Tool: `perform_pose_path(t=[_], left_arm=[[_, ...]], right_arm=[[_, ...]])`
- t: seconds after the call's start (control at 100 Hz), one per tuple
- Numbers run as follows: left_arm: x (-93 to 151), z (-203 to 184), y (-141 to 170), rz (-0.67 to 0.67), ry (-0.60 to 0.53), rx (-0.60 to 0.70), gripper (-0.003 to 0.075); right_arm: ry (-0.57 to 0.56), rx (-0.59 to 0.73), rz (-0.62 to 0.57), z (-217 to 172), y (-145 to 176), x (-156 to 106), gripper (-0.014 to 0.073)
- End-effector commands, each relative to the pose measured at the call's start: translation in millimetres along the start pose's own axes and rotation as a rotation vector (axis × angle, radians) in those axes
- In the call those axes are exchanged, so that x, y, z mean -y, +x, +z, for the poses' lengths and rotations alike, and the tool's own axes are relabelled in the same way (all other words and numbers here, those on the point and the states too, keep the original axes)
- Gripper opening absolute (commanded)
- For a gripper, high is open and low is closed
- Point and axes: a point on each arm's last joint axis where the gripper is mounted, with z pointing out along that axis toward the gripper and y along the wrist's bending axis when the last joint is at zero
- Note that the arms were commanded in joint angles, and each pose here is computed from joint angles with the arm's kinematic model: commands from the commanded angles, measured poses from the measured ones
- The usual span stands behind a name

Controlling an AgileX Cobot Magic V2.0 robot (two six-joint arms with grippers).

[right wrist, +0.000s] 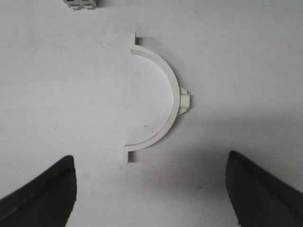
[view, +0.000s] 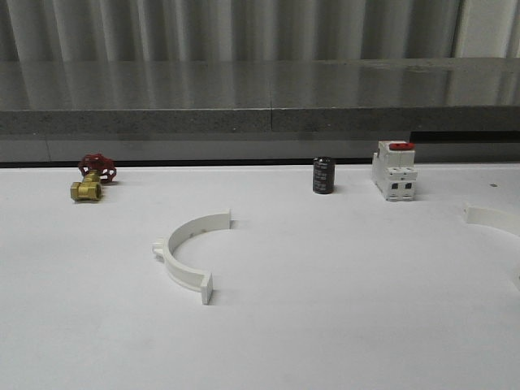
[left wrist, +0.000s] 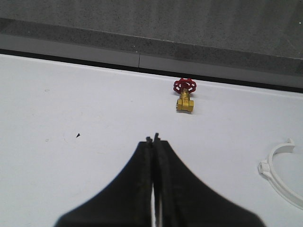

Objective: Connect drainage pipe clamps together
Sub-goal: 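Lower the right gripper and grasp the clamp half's end tab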

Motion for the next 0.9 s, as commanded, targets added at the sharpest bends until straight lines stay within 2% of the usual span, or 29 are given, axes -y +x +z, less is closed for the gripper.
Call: perform_pose_path(t=[0.0, 0.29, 0.59, 0.89], left_arm=[[3.6, -2.5, -13.2, -0.009, 0.029, 0.081, -0.0020], [3.6, -2.5, -13.2, -0.009, 0.029, 0.081, -0.0020], [3.6, -2.5, -13.2, -0.009, 0.029, 0.081, -0.0020], [3.6, -2.5, -13.2, -0.009, 0.029, 0.081, -0.0020]], right_arm=[[0.008, 0.051, 0.010, 0.2, -22.0, 4.1, 0.0633], [0.056, -0.044, 0.045, 54.2, -47.9, 30.8, 0.0633], [0.057, -0.124, 0.005, 99.3, -45.1, 33.1, 0.0633], [0.054, -0.151, -0.003, 123.8, -42.3, 33.9, 0.0633]])
